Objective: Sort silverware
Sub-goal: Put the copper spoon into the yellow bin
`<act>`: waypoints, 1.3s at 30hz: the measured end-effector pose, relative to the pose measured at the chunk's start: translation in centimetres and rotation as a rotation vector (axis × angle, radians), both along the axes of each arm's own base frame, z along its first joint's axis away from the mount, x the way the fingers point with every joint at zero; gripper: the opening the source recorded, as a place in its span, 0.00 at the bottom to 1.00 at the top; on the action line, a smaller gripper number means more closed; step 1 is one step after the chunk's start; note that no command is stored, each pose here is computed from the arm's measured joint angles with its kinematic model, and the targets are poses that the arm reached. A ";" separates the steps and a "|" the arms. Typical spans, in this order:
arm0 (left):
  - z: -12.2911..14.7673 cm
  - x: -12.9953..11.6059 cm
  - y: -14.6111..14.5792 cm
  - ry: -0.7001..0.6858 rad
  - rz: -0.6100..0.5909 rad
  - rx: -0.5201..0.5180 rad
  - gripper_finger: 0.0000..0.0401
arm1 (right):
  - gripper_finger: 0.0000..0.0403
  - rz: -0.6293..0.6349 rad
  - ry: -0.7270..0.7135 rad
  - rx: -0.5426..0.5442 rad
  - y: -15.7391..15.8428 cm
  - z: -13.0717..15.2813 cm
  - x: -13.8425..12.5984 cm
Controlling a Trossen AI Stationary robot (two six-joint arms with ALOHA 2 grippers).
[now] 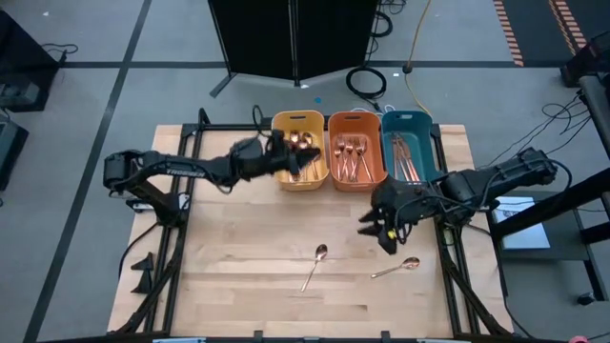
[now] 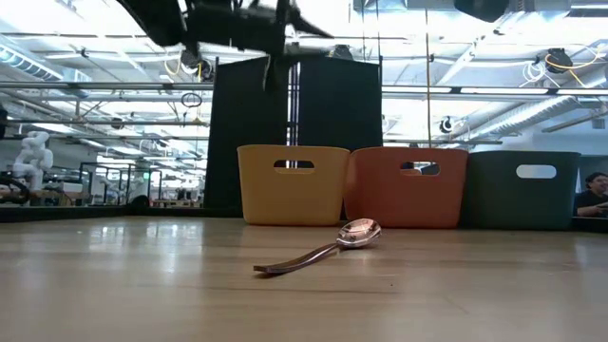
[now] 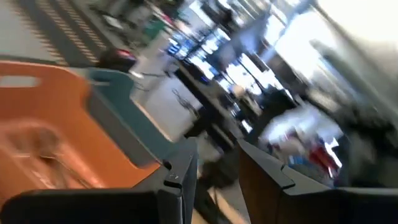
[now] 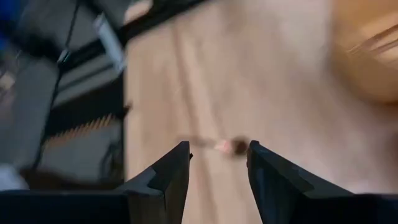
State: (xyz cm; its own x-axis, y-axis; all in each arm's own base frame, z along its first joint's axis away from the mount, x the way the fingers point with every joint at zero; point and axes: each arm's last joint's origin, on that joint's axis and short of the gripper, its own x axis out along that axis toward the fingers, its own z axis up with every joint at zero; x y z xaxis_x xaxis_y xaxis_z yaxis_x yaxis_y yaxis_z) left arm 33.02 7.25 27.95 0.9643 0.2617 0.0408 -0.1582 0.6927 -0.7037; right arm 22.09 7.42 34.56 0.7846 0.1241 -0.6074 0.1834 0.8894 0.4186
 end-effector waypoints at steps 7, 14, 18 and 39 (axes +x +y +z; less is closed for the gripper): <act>-0.8 0.8 -7.3 0.105 -0.156 0.101 0.26 | 0.37 0.217 0.330 -0.019 1.8 -2.1 -3.1; -1.7 0.2 -12.1 0.196 -0.099 0.113 0.26 | 0.37 0.374 0.500 -0.140 3.9 -7.2 -5.4; -1.7 0.0 -13.0 0.204 -0.076 0.120 0.26 | 0.37 0.440 0.582 -0.141 4.3 -10.5 -6.4; -3.4 -0.2 -12.1 0.387 -0.087 0.141 0.26 | 0.37 0.496 0.436 -0.224 5.1 -18.9 -8.1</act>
